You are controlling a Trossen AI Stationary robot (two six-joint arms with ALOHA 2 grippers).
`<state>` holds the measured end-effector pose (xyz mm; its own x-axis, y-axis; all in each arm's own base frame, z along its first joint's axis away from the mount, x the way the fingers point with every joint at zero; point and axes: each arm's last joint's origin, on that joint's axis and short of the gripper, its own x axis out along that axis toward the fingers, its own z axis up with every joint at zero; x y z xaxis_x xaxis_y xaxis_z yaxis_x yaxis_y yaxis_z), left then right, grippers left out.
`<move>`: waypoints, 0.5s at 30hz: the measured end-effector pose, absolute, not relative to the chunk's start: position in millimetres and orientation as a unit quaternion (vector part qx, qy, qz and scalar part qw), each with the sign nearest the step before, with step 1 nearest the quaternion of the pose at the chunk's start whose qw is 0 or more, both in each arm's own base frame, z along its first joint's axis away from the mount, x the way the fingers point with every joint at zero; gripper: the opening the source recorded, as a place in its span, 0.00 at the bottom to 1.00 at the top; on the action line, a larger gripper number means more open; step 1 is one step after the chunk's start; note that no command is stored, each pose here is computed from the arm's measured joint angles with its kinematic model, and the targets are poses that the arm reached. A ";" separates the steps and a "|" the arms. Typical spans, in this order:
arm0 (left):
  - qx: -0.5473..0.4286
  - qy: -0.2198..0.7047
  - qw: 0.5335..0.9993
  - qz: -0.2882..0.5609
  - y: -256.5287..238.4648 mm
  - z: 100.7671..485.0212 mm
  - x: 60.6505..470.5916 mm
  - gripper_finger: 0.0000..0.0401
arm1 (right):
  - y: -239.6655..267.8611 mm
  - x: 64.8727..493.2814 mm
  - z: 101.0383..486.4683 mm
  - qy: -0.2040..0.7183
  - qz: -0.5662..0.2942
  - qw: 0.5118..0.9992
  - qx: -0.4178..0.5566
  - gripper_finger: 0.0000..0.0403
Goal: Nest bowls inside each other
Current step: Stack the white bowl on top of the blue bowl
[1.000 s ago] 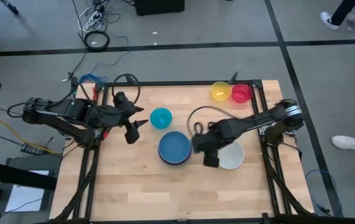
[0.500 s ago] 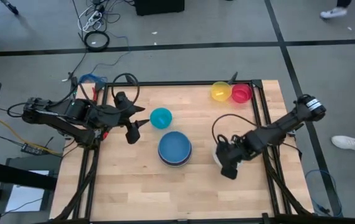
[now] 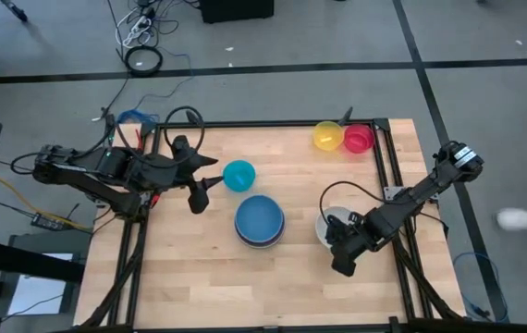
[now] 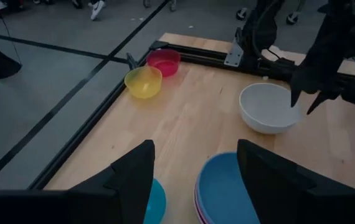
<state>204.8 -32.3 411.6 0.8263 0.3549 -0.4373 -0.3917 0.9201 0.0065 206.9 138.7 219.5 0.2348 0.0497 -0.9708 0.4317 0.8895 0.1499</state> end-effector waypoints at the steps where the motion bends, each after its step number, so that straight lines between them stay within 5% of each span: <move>1: -0.042 0.220 0.955 0.195 -32.3 411.6 204.8 0.59 | 138.1 206.2 218.1 0.608 -0.128 0.759 0.197 0.39; 15: -0.039 0.219 0.955 0.195 -32.4 412.1 205.0 0.59 | 130.1 208.3 194.4 0.609 -0.105 0.755 0.218 0.43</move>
